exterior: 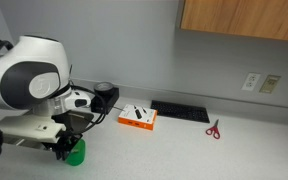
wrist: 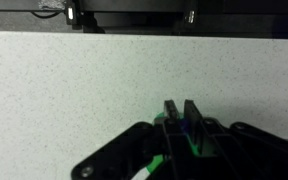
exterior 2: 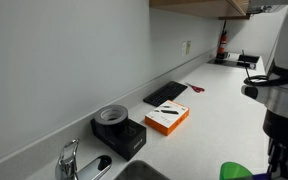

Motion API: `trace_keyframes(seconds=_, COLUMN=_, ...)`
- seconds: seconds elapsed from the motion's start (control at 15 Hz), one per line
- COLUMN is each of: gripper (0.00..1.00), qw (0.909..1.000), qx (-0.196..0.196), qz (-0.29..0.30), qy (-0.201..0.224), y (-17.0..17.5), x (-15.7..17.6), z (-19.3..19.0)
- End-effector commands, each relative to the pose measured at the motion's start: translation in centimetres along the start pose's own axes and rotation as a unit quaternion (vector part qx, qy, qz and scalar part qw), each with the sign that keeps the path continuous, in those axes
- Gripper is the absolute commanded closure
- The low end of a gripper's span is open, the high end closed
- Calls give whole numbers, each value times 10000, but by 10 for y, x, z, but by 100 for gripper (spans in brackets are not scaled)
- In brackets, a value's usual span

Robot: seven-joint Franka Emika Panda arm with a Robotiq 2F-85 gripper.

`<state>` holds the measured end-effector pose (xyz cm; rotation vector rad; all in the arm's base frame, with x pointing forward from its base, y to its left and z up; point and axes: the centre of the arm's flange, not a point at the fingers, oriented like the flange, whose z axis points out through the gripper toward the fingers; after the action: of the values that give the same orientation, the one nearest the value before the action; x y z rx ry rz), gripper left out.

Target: Remove the pen from the green cup and put it on the table

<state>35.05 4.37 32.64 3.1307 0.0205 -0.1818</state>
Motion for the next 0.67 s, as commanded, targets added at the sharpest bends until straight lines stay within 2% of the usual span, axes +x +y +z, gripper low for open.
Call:
trace_keyframes(seconds=0.0, gripper=97, qw=9996, qx=30, qz=-14, qy=296, y=6, x=-21, z=-20)
trace_keyframes(seconds=0.4, gripper=97, qw=9958, qx=126, qz=31, qy=907, y=16, x=-38, z=-67)
trace_keyframes(seconds=0.6, gripper=97, qw=9918, qx=218, qz=344, qy=1214, y=39, x=-36, z=-87)
